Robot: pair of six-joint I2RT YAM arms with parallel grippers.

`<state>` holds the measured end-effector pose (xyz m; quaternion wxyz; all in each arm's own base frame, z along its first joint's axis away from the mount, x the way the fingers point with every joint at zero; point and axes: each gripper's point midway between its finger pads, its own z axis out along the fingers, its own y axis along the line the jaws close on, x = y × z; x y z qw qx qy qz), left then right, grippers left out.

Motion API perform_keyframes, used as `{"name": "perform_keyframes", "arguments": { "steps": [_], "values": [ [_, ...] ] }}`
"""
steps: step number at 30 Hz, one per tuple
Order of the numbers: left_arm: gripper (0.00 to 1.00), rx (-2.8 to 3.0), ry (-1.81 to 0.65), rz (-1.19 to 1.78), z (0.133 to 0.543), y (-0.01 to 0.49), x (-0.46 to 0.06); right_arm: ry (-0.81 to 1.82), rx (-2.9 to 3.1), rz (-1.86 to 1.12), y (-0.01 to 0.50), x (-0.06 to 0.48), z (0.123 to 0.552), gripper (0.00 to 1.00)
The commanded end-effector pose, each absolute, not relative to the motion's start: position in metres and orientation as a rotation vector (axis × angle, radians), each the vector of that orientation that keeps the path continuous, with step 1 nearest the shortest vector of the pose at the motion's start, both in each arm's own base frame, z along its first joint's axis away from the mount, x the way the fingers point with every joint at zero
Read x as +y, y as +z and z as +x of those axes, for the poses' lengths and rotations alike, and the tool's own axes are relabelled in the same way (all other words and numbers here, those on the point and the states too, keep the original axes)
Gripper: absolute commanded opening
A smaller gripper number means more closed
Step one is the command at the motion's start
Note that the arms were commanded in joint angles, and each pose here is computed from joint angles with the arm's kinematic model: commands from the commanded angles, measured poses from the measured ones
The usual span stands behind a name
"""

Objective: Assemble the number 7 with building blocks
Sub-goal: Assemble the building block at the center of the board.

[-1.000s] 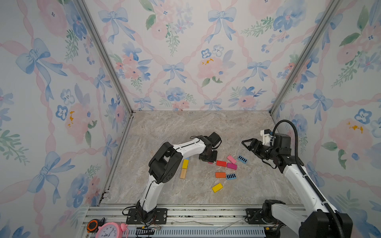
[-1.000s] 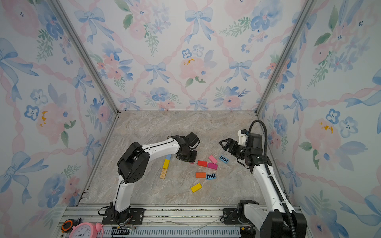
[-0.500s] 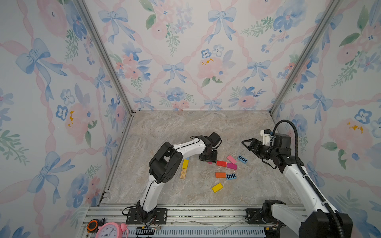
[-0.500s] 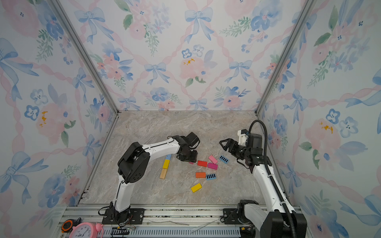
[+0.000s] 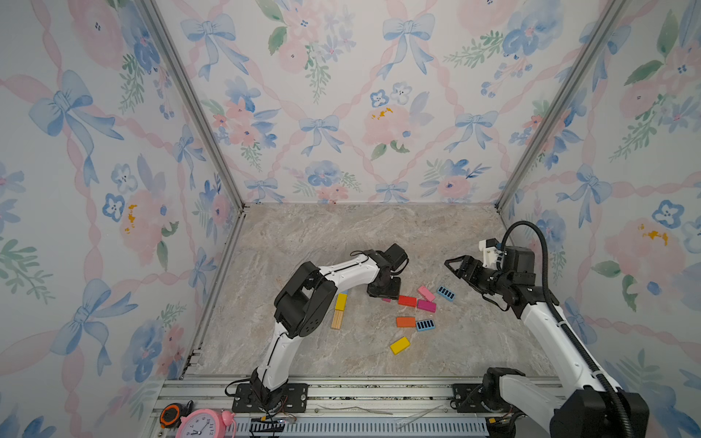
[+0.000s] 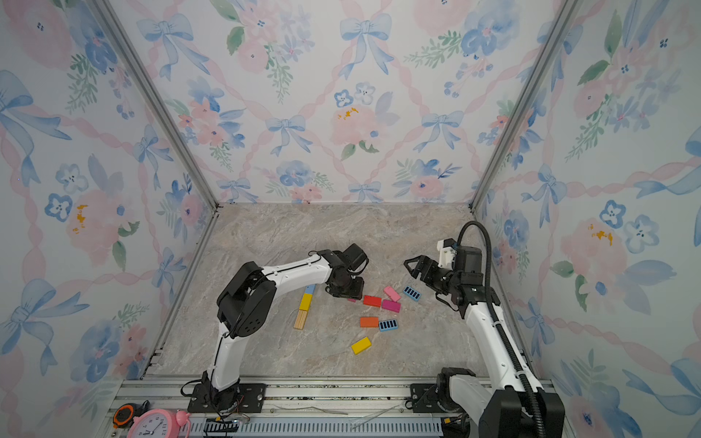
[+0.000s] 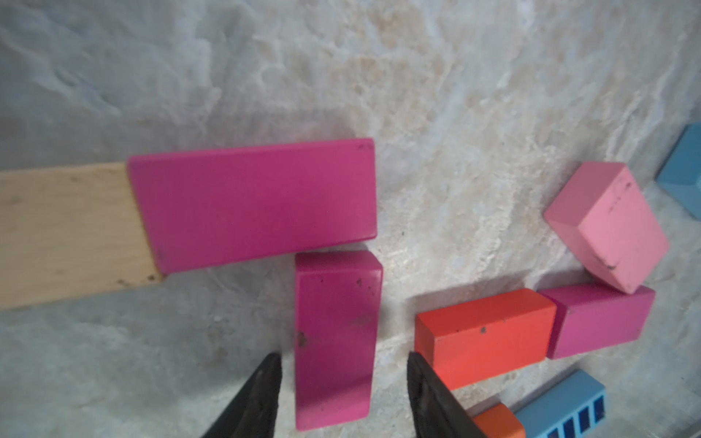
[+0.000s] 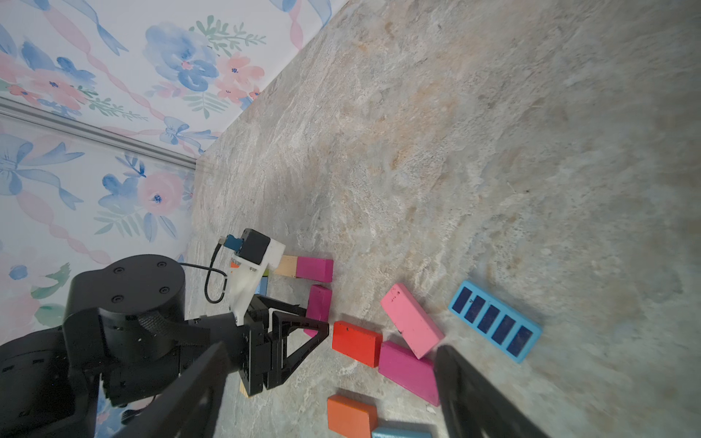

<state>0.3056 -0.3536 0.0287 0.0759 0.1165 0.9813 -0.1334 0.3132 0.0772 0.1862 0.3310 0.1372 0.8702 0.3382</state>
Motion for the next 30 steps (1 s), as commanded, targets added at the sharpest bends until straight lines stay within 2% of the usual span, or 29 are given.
{"name": "perform_keyframes", "arguments": {
  "steps": [1, 17, 30],
  "values": [
    [0.56, 2.968, -0.403, 0.382, 0.297, 0.031, -0.354, 0.865, 2.289, 0.339, 0.182, 0.078, 0.308, 0.87],
    [0.55, 2.966, -0.419, 0.396, 0.295, 0.033, -0.357, 0.839, 2.305, 0.348, 0.179, 0.075, 0.309, 0.87],
    [0.58, 2.940, -0.429, 0.416, 0.299, 0.042, -0.356, 0.494, 2.702, 0.394, 0.111, 0.056, 0.293, 0.87]
  ]
}}
